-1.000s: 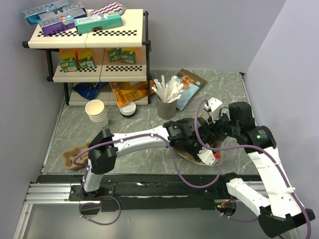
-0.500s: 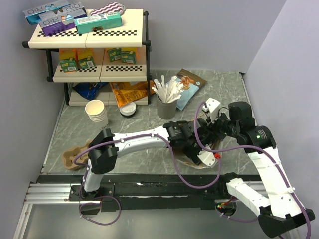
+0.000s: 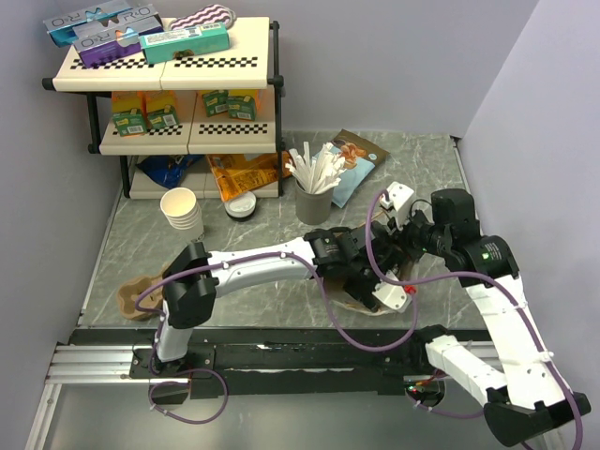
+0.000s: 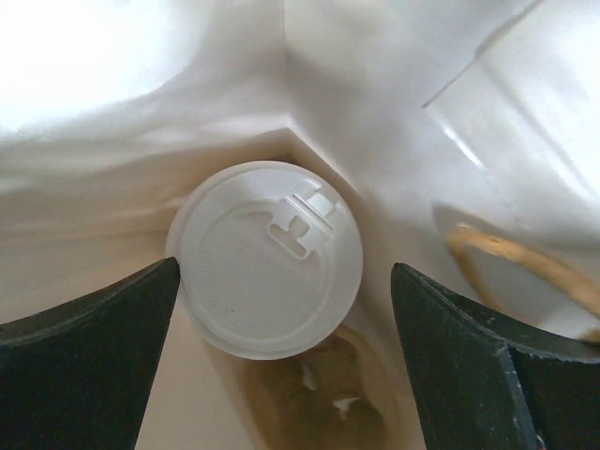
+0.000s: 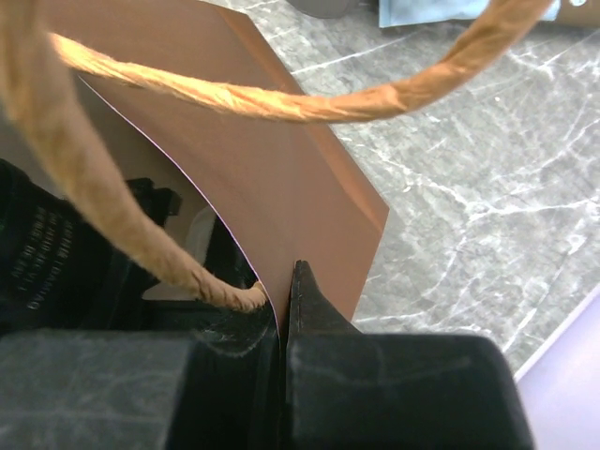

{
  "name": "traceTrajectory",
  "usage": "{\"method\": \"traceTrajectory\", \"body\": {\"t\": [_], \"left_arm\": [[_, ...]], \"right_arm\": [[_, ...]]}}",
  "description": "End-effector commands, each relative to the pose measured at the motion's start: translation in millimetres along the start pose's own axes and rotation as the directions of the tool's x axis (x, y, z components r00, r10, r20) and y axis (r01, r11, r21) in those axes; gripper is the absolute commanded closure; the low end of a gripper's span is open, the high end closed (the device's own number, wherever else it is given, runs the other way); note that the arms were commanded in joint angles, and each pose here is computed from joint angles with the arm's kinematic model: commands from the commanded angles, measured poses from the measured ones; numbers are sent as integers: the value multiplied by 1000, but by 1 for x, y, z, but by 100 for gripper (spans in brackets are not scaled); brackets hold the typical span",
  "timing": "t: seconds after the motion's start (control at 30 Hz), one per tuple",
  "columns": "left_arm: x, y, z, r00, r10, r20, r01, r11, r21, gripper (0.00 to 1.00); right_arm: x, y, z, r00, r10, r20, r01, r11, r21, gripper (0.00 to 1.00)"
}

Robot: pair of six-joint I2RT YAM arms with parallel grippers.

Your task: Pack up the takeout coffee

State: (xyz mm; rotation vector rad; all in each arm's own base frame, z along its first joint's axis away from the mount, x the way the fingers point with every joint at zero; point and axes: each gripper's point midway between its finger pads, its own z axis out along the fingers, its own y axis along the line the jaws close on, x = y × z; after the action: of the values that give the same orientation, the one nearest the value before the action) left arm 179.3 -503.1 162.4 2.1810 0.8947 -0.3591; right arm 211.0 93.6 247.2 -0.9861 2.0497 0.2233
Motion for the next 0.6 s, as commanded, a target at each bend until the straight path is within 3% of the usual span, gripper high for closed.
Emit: {"method": "traceTrajectory", "body": {"t": [0.0,0.37,0.57], "left_arm": [[-16,56,-43,992,-96,81,112,968,-225,1],[-28,74,-60,974,-163,156,205,928,-312,1],[-40,54,-64,970,-125,210,172,959,-224,0]], "right_arm": [[-9,13,-15,999,-7,39,9,999,-47,100],[-5,18,-16,999,-4,39,7,998,-62,100],[-4,19,-14,999,22,37,-19,998,-63,100]]}}
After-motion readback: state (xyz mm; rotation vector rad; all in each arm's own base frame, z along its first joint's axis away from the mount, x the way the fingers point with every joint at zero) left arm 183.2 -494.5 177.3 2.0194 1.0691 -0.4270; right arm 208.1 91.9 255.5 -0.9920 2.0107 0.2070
